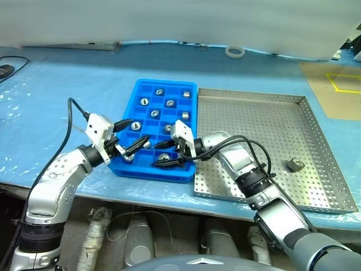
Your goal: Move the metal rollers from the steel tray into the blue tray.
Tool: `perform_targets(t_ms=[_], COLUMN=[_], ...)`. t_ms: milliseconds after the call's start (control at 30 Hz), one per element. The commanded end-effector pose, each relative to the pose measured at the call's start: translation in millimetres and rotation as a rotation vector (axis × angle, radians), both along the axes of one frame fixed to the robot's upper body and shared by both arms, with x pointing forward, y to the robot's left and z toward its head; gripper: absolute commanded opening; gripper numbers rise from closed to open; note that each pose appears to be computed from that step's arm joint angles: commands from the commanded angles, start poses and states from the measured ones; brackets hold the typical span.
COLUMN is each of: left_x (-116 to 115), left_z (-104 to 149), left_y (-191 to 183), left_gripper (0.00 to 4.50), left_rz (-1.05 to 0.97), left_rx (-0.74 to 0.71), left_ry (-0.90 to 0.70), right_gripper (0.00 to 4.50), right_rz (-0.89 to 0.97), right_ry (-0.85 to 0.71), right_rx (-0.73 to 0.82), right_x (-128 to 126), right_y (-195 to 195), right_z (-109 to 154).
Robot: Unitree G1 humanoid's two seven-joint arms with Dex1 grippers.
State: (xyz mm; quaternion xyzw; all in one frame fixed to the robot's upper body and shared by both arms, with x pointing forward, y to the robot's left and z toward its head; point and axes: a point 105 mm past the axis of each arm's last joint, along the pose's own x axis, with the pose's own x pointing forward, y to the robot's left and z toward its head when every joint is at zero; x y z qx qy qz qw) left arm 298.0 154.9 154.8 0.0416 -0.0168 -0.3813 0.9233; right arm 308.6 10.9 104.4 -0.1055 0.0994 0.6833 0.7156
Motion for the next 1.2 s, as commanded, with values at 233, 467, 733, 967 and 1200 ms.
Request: perform_targets(t_ms=[233,467,733,967,1200], left_x=[12.7,23.7,30.1,33.0,35.0], left_z=[4.6,1.3,-1.9,-3.2,-2.9], left_y=[-48.9,-86.1,-108.4,-113.5,-103.0], left_gripper=[4.3,4.3,4.3,4.3,4.3], left_rz=[-0.227,-0.419,-0.53,-0.561,-0.525], left_rx=[-0.06,-0.077,-0.081,-0.065,-0.043], left_ry=[-0.016,-0.003,-0.002,-0.009,-0.016], right_gripper=[3.88,3.88,3.88,3.88,2.65], right_rz=[-0.373,-0.751,-1.087,-1.235,-1.232], right_ry=[-0.057,-0.172,-0.125,-0.006,0.087], right_rx=[0.177,0.149,-0.065,-0.122,-0.251], right_x=[44.9,48.7,32.2,25.1,13.8], right_y=[-88.7,-192.6,-271.9,-289.8,-298.8], right_z=[52.2,78.7,49.8,10.5,-21.7])
